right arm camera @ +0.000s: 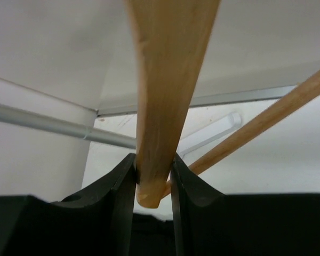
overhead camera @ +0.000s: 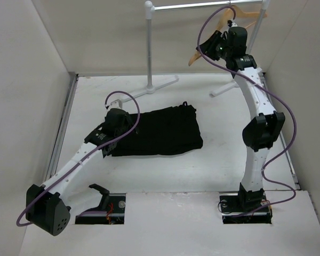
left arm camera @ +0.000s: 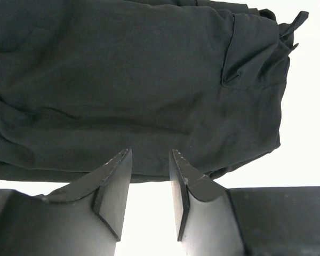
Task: Place the trousers on the hanger
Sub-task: Pick up the hanger from the clothesline.
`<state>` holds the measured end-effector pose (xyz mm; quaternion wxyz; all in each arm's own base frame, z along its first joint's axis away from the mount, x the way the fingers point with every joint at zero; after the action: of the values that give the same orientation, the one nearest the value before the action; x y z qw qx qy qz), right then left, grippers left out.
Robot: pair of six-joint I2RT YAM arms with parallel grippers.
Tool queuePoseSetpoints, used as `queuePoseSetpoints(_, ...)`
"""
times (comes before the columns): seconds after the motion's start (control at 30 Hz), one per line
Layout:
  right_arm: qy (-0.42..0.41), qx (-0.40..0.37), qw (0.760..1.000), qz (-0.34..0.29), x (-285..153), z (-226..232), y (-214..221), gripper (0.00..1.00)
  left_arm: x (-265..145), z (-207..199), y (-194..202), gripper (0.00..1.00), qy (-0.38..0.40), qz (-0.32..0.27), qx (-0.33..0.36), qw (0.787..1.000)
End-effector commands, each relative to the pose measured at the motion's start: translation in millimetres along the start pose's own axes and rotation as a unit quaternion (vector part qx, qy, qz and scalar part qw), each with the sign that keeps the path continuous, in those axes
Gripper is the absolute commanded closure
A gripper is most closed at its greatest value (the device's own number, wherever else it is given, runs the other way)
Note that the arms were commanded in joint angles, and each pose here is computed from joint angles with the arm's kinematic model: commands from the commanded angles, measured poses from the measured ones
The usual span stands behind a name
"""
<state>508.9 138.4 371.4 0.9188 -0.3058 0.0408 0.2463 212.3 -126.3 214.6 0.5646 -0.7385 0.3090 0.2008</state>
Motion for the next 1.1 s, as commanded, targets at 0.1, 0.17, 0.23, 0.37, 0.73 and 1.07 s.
queuePoseSetpoints(0.1,-0.106,-0.054,0.993,-0.019,-60.9,70.2,1.3,0.81,-7.3,-13.3,-27.0,0.66,0.022,-0.044,-0.004,0.999)
queuePoseSetpoints(0.17,-0.102,-0.051,0.993,-0.008,-61.9,65.6,11.7,0.81,-9.2,-14.8,-31.4,0.64,0.028,-0.048,-0.004,0.998)
queuePoseSetpoints(0.23,-0.101,-0.05,0.994,0.006,-62.8,61.4,24.6,0.81,-10.6,-15.7,-33.8,0.63,0.032,-0.05,-0.005,0.998)
queuePoseSetpoints(0.37,-0.117,-0.058,0.991,0.016,-68.4,60.1,41.9,0.83,-13.1,-16.7,-36.7,0.6,0.036,-0.055,-0.003,0.998)
queuePoseSetpoints(0.73,-0.162,-0.05,0.985,0.022,-100.9,60.7,63.7,0.86,-22.9,-20.2,-43.6,0.52,0.049,-0.071,-0.005,0.996)
queuePoseSetpoints(1.07,-0.235,-0.033,0.971,0.025,-103.2,88.7,54.6,0.88,-21.7,-30.0,-44.3,0.5,0.062,-0.069,0.003,0.996)
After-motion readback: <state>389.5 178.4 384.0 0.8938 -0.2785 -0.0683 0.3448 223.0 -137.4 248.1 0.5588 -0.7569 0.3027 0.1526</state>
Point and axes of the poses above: each gripper's point midway between its finger pads, its own x axis out along the fingers, its own z axis along the line the jaws close on, y = z × x, the point moved 9 cm from there along -x, back along the fingers, and after that the axes turned 15 degrees about x, right-handed, at the moved point
